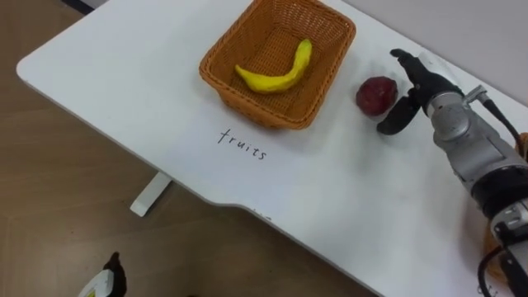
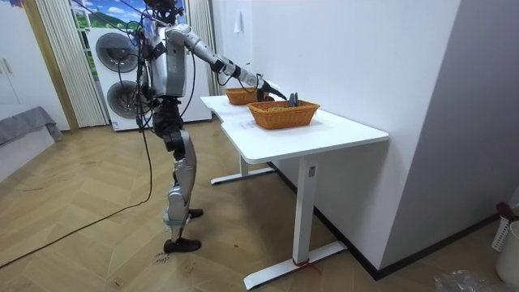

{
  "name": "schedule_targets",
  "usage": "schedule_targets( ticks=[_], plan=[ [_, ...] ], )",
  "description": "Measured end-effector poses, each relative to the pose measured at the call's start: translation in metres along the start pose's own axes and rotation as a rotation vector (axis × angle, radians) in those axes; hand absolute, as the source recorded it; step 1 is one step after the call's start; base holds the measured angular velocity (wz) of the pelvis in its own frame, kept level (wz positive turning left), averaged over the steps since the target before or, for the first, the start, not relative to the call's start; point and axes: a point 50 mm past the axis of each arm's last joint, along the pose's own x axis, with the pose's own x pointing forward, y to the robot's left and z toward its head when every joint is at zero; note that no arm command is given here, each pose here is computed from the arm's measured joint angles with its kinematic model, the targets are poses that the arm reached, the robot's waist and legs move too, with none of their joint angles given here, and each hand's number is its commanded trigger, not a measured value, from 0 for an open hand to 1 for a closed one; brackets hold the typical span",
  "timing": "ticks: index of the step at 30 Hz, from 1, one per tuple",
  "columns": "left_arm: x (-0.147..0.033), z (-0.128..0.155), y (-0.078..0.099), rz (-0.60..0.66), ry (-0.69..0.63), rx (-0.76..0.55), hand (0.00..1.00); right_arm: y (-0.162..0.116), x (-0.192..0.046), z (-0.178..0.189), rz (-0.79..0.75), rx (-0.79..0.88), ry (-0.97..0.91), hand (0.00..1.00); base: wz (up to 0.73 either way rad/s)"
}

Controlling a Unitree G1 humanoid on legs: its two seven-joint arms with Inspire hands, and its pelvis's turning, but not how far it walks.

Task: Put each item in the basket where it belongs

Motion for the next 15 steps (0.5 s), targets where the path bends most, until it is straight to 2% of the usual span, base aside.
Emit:
schedule_targets(
  ticks=[15],
  plan=[
    [0.0023,0.0045,-0.0005,-0.011,-0.022,0.010,0.00,0.0009,0.0001,0.0045,0.019,-0.052,-0.030,0.00,0.00]
  ],
)
